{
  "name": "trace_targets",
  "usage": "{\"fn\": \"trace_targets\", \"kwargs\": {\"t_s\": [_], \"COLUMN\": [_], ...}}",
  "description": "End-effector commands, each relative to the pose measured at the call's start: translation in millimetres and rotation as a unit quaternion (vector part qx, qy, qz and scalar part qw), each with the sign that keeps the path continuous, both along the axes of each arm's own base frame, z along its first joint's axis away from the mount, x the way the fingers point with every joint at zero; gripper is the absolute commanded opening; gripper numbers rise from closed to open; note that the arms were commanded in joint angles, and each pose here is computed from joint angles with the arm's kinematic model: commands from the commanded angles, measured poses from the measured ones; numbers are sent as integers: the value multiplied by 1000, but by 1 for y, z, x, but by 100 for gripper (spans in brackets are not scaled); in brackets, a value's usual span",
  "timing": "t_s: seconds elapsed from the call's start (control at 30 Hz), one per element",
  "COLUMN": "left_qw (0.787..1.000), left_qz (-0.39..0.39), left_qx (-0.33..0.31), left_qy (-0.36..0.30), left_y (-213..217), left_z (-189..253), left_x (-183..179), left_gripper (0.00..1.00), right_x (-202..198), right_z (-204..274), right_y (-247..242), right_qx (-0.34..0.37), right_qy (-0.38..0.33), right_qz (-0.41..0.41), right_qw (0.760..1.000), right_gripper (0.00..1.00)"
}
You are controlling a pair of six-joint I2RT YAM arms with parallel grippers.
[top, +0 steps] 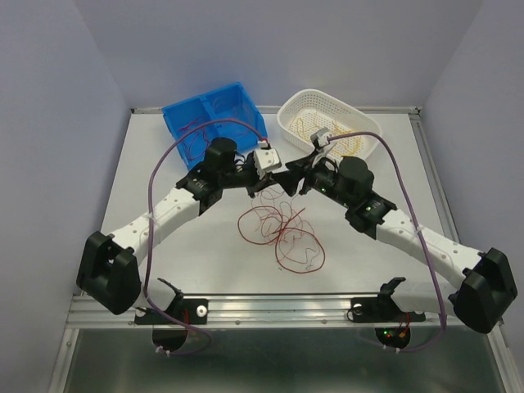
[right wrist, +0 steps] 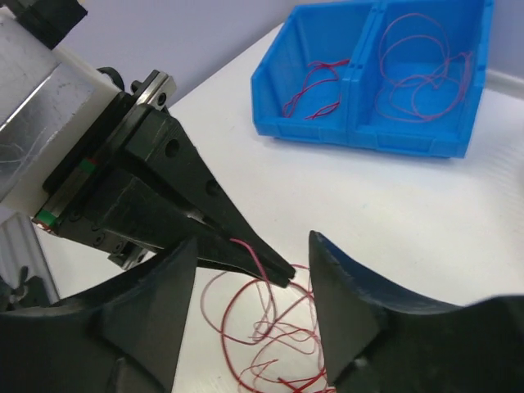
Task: Untangle the cables
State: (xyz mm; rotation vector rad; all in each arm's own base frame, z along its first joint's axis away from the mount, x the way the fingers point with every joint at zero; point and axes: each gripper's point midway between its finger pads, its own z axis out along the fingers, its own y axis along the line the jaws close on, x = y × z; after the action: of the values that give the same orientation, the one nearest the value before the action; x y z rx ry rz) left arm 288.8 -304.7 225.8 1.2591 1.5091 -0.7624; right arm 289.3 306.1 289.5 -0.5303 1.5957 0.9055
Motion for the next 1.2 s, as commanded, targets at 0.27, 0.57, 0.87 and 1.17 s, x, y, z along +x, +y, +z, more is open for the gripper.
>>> {"fn": "trace_targets", "kwargs": {"t_s": [0.27,0.57,0.87,1.17], "left_qw": [984,956,922,885], "left_qz": [99,151,233,318], "left_qx": [-104,-150,-180,-191], "left_qy": [-107,-204,-253,-283], "left_y": [71,103,114,127], "left_z": [132,290,336,281], "left_x": [72,117,207,303], "left_gripper": [0,0,0,0], "right_x": [0,2,6,4], "right_z": [38,27,17,13], "right_y": [-50,-56,-60,-69], "right_qx": [73,72,71,72], "right_qy": [-59,-49,-40,-43], "right_qz": [-114,-131,-148,-164], "right_qw": [989,988,986,983], "right_gripper": [81,83,83,83]}}
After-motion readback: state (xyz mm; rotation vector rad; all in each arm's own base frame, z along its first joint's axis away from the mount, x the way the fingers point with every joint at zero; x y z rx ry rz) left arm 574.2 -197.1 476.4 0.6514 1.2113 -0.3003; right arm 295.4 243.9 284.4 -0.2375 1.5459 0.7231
